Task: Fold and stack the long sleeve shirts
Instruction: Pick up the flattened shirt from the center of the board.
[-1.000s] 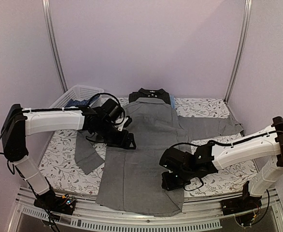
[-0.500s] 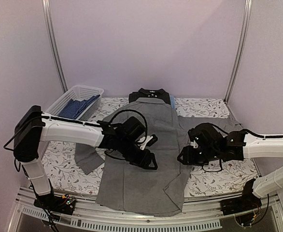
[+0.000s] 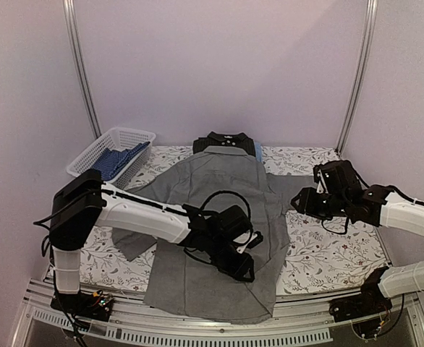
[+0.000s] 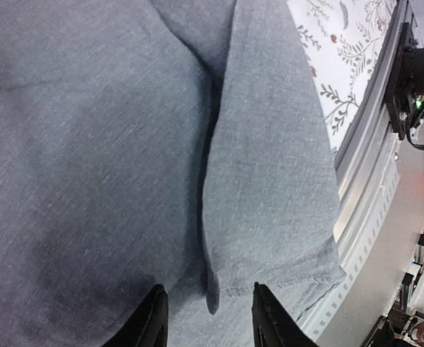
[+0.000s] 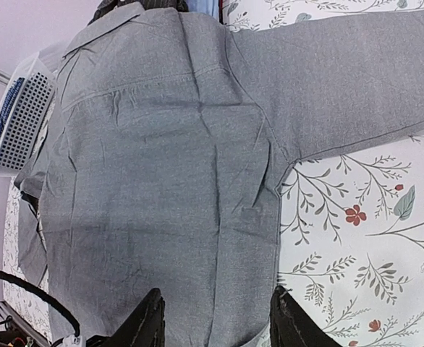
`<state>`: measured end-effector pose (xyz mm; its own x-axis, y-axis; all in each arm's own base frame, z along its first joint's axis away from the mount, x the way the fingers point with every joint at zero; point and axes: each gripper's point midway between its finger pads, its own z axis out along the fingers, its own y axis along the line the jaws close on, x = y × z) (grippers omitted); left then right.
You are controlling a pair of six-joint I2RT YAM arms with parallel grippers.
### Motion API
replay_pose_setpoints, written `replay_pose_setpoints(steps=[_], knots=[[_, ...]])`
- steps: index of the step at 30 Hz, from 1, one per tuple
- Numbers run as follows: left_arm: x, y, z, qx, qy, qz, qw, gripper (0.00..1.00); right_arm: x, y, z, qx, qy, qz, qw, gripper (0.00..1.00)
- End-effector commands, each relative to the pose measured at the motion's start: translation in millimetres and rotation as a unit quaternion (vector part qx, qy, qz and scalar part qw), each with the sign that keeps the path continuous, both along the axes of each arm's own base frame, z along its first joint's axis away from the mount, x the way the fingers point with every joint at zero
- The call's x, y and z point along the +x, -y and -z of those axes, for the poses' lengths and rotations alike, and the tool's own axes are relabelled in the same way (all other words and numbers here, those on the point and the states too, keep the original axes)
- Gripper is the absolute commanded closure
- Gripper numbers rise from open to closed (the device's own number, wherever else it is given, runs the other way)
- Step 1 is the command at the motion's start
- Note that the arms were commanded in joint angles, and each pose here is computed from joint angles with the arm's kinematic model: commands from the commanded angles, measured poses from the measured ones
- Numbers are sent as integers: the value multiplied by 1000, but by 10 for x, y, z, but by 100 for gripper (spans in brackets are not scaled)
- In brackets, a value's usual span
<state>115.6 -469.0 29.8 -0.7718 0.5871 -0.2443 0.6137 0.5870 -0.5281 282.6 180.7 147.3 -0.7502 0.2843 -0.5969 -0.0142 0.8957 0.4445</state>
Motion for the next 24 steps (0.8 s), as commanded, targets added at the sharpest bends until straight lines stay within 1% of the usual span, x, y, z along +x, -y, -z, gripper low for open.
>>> replay_pose_setpoints(steps=[1, 7, 12, 14, 15, 19, 24], knots=[[-87, 118, 30, 5, 10, 8, 1000, 62, 90, 73, -73, -7, 22, -10, 1000, 52], [-176, 153, 92, 17, 9, 16, 1000, 71, 208, 275, -113, -17, 33, 14, 999, 52], [-178, 188, 38, 17, 18, 17, 1000, 88, 344, 481, -131, -25, 41, 42, 998, 52], [-170, 198, -16, 13, 22, 16, 1000, 98, 413, 590, -101, -31, 40, 57, 997, 52], [-164, 204, -54, 9, 26, 16, 999, 100, 455, 659, -83, -33, 39, 66, 997, 52], [-124, 212, -252, -7, 43, 10, 999, 100, 642, 969, -3, -38, 39, 106, 993, 51], [-97, 231, -446, -30, 57, 8, 998, 100, 932, 1528, 159, -51, 27, 176, 983, 51]])
